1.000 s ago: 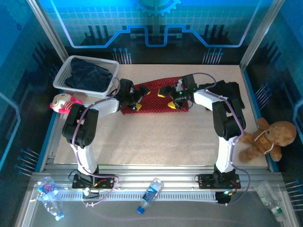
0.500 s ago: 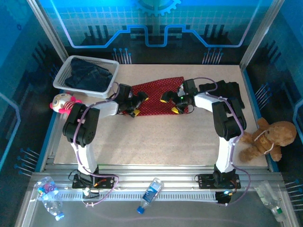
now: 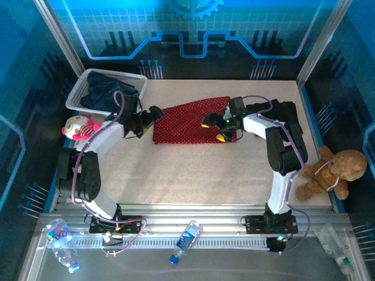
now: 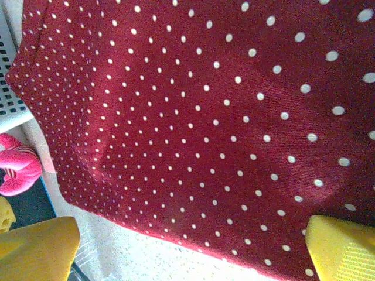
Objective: Fold and stack the skirts
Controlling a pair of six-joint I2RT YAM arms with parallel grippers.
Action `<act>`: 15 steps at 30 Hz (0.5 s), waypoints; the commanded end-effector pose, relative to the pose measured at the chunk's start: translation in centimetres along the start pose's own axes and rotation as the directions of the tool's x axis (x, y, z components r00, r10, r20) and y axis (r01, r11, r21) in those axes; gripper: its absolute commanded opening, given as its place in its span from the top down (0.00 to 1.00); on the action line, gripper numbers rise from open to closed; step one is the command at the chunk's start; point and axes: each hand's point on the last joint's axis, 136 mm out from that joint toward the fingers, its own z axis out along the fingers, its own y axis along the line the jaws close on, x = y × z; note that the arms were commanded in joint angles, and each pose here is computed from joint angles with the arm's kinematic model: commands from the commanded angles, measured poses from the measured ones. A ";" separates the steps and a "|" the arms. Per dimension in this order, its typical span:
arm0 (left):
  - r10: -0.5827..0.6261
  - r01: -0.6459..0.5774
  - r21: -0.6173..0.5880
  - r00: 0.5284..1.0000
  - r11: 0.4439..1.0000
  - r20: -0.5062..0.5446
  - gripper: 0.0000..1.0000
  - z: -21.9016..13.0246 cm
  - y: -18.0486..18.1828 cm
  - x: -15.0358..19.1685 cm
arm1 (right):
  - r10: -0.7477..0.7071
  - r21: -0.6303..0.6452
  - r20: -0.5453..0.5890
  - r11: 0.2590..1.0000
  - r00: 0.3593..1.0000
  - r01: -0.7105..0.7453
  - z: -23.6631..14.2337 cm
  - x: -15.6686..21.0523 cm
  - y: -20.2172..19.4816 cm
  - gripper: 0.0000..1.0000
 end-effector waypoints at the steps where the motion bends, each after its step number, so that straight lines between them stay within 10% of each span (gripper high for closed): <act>1: 0.060 -0.063 -0.054 0.996 0.997 -0.063 0.01 -0.5 2.0 0.8 | 0.000 -0.041 0.068 0.999 0.998 0.003 -2.8 -1.0 2.2 0.00; 15: 0.156 -0.187 -0.146 0.968 0.972 -0.197 0.02 3.3 5.6 1.0 | -0.010 0.012 0.178 1.000 0.984 0.008 -5.6 -3.9 0.4 0.00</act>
